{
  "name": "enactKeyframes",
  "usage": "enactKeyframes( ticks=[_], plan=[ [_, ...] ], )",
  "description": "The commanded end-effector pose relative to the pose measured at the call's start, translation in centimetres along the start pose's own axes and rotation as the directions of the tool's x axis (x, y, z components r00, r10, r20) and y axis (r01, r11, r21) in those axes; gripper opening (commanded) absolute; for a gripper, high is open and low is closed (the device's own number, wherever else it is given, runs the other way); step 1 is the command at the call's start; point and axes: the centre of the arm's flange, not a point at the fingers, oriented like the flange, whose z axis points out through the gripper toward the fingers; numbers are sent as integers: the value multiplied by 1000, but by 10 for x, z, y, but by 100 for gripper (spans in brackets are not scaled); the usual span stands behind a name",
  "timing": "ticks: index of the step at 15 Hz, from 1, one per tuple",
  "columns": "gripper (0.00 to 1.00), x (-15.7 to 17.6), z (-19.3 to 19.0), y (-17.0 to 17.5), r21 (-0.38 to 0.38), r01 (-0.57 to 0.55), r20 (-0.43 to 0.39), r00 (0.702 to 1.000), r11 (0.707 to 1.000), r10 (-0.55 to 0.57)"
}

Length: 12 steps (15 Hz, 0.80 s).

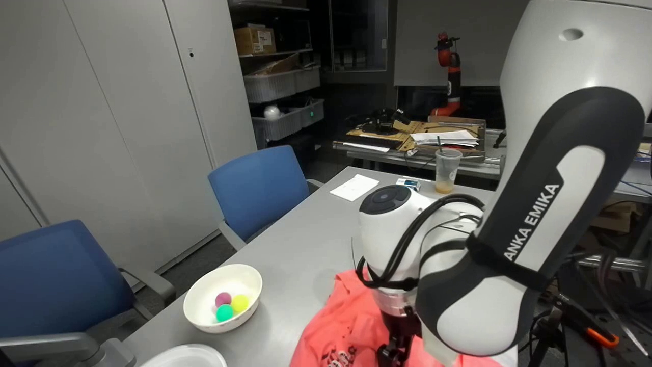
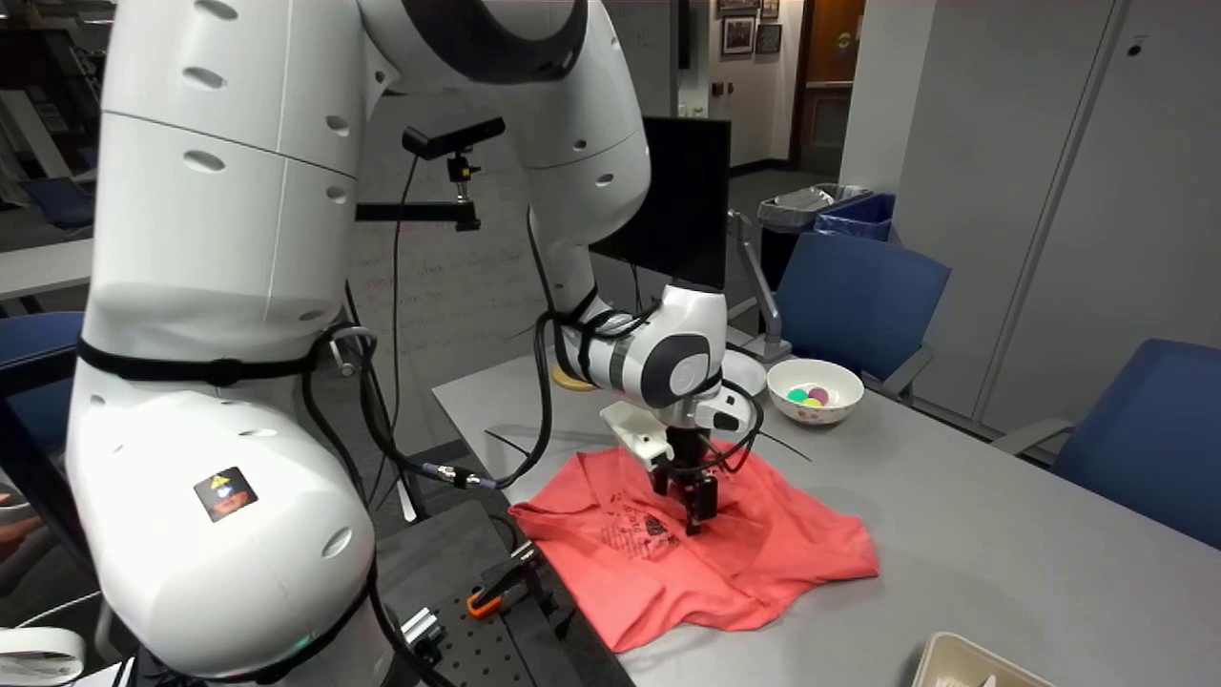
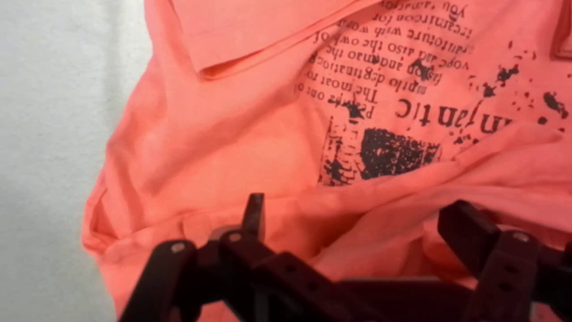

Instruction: Unfold the sweatshirt

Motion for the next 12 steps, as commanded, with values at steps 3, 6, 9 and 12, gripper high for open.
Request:
enactKeyframes(
  ticks=[3,6,9,12],
  plan=[
    [78,-10,-8,-2,5,28,-3,1000,1000,-28],
    [82,-2,-7,-11,23,19,-15,1000,1000,-18],
    [84,3,-9,-16,51,16,-30,999,999,-15],
    [84,6,-7,-16,55,10,-31,999,998,-8]
  ],
)
